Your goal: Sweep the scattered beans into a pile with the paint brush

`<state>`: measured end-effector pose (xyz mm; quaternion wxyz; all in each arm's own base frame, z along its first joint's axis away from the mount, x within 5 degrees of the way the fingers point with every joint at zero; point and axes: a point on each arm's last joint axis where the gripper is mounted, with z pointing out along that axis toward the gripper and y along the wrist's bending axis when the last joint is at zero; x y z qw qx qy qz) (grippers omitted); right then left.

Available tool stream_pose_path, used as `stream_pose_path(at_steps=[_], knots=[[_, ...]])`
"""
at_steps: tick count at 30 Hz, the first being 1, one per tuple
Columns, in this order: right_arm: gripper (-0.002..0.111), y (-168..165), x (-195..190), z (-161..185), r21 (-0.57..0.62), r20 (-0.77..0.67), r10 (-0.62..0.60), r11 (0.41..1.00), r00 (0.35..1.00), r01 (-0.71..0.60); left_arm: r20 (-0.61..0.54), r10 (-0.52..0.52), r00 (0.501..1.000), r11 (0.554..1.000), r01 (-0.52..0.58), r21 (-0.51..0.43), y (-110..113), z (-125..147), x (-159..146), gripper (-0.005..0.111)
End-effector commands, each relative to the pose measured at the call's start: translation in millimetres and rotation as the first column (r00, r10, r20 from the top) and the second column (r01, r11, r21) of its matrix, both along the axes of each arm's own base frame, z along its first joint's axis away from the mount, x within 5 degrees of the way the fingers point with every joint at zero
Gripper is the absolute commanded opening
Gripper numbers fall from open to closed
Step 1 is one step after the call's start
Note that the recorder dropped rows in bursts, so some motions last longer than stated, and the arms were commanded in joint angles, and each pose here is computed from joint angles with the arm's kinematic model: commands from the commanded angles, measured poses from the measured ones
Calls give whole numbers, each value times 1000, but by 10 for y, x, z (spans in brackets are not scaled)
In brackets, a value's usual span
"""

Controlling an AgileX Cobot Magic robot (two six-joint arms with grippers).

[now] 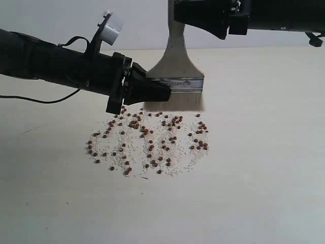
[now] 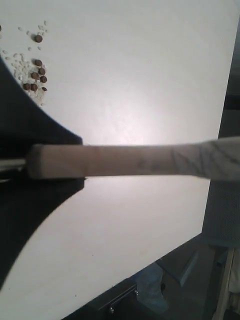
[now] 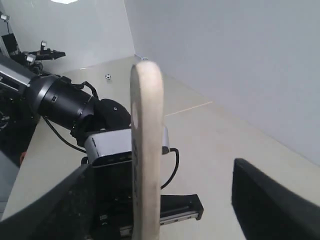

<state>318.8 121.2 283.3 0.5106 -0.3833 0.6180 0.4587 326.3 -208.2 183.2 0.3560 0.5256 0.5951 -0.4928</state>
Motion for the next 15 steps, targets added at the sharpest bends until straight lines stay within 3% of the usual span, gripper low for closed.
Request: stream_pose_path(at_steps=[1,7,15], knots=[[69,28,149,48,55,-87,11,998,996,-6,2,-5,1000,1000,5,-13,-15,25,-9,0],[69,242,189,30,51,-106,75,996,991,-70,3,-8,1000,1000,8,-11,-14,23,-11,0],[64,247,204,6,42,-112,79,996,990,-75,-2,-6,1000,1000,6,-10,-14,23,-11,0]])
